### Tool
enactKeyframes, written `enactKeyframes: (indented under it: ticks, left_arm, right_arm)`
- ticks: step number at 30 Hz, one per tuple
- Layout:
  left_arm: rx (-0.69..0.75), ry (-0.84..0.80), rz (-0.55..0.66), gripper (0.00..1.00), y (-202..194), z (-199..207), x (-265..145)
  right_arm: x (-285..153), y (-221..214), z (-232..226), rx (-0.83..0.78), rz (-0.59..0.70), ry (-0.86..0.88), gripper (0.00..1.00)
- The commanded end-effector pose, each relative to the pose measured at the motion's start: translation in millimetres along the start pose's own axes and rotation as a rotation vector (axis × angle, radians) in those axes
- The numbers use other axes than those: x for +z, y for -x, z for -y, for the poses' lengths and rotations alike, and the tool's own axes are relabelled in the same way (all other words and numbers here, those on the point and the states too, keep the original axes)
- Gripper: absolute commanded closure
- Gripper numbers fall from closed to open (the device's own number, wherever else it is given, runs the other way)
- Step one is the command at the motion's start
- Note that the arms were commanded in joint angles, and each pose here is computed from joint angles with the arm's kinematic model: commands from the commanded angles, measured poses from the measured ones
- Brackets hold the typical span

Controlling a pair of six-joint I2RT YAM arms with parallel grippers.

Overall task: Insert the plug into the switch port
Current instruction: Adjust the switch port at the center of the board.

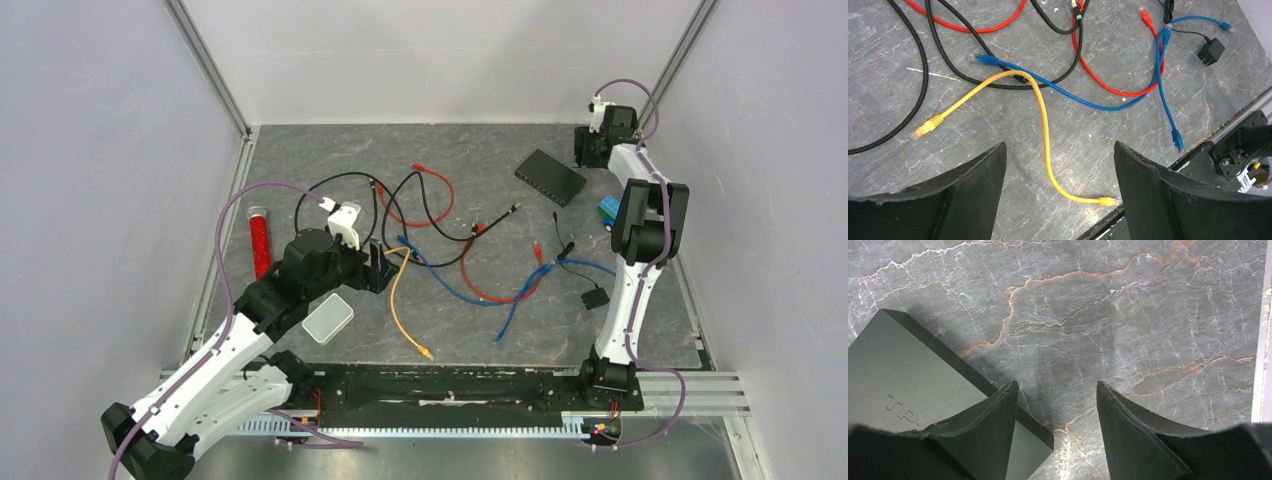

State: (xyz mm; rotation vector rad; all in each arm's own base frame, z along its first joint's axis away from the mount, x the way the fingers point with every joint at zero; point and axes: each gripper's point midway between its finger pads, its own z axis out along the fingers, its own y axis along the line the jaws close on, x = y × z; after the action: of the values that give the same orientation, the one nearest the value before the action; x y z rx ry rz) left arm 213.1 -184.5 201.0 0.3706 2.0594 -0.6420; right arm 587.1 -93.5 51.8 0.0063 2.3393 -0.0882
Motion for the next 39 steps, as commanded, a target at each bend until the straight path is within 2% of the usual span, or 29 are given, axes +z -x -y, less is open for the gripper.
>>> enactKeyframes:
  ticks: [1,11,17,20,24,29,31,35,37,39]
  left_arm:
    - [0.068,-0.013,0.034,0.17,13.0,1.5,-1.9]
    - [0.070,-0.071,0.017,0.16,12.8,12.4,-0.8]
    - [0.068,-0.096,0.024,0.17,13.3,16.8,-2.2]
    - [0.070,-0.102,0.034,0.17,14.5,17.9,-4.0]
    - [0.073,-0.111,0.051,0.17,14.9,18.8,-6.5]
    - [0.080,-0.114,0.085,0.17,17.3,18.4,-9.1]
    - [0.079,-0.108,0.087,0.17,17.4,17.4,-10.0]
    - [0.076,-0.101,0.079,0.17,16.2,16.4,-12.5]
    - [0.077,-0.098,0.077,0.17,15.7,15.8,-13.1]
    - [0.079,-0.099,0.083,0.18,17.0,16.1,-14.4]
  right_arm:
    - [-1.6,2.5,4.1,0.018,0.014,-0.003,0.40]
    - [-10.3,-32.2,-24.7,0.016,-0.060,0.150,0.45]
    - [-37.5,-44.5,-49.4,0.024,-0.065,0.231,0.47]
    - [-50.7,-52.8,-41.5,0.032,-0.080,0.163,0.48]
    - [-75.2,-32.7,-23.3,0.093,-0.054,0.049,0.50]
    - [-111.5,-25.5,-25.1,0.304,-0.027,-0.056,0.54]
    - [-124.0,-34.3,-28.9,0.366,-0.034,-0.122,0.54]
    - [-145.1,-60.4,-56.5,0.485,-0.038,-0.131,0.56]
    - [-153.5,-72.7,-72.5,0.487,-0.032,-0.110,0.58]
    - [-163.0,-77.3,-95.7,0.367,-0.018,-0.060,0.55]
